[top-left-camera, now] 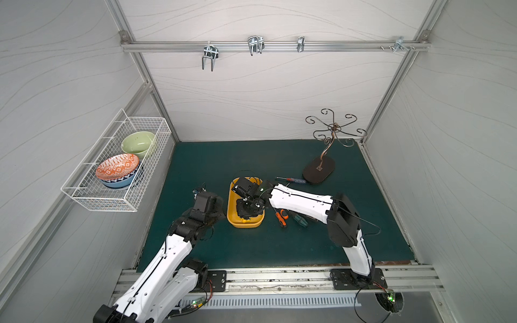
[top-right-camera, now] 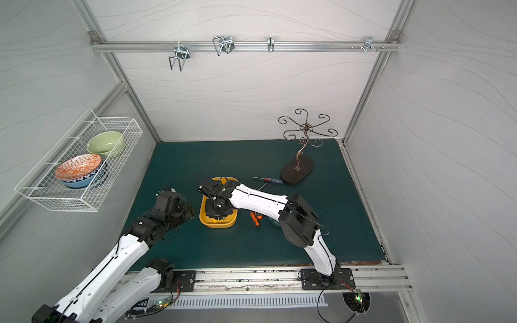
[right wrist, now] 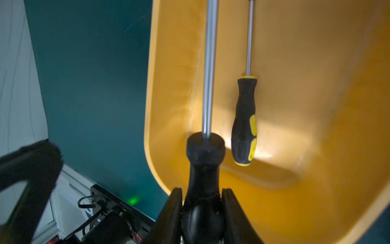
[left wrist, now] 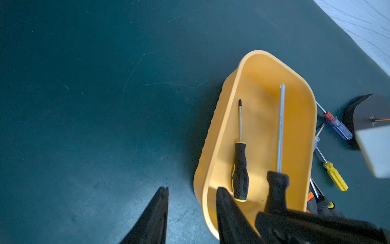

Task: Put the screwdriver on the desktop into the storage box
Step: Place the screwdriver in the storage box.

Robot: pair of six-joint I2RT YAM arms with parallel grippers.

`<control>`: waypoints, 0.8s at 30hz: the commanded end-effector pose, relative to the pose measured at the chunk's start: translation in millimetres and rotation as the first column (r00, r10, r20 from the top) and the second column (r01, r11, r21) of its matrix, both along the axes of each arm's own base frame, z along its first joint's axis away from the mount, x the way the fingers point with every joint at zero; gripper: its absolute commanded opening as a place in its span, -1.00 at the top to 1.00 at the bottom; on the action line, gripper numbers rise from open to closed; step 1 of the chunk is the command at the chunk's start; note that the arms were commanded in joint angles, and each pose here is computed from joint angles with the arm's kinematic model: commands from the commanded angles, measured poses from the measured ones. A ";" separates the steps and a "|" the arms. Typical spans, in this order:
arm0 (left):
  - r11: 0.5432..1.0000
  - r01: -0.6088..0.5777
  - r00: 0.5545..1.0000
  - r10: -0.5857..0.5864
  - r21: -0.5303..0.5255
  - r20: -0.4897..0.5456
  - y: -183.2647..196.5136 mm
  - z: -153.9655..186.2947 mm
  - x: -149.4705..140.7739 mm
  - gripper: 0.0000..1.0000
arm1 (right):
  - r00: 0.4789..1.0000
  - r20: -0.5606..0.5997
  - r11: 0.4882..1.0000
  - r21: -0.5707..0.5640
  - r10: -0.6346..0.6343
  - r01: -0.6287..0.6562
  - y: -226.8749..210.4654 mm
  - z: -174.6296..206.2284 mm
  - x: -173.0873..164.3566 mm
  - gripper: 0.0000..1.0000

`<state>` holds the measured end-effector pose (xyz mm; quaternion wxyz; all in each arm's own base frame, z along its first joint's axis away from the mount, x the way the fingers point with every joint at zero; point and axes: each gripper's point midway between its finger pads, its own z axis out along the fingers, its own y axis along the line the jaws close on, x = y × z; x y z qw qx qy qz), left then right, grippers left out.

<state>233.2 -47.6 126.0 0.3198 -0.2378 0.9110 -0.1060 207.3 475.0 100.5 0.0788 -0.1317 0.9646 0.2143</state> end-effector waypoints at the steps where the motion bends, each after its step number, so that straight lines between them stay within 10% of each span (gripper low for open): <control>1: 1.000 -0.004 1.000 0.004 -0.013 0.007 0.3 3.6 -1.6 0.18 | 0.999 -0.007 0.998 0.043 -0.042 0.042 13.0 -0.2 16.5 0.62; 10: 0.997 0.065 0.998 -0.064 -0.037 0.028 -9.9 9.7 -1.6 0.09 | 0.999 -0.039 0.998 0.041 -0.037 0.039 31.0 -29.8 24.5 0.41; 15: 0.994 0.093 0.995 -0.090 -0.054 0.051 -14.9 14.0 -0.4 -0.05 | 0.998 -0.060 0.998 0.047 -0.031 0.034 32.4 -33.7 21.1 -0.08; 24: 0.969 0.180 0.983 -0.168 -0.171 0.079 -44.2 34.7 12.1 -0.07 | 0.995 0.090 0.994 0.106 -0.050 0.041 -5.5 40.8 30.2 -0.24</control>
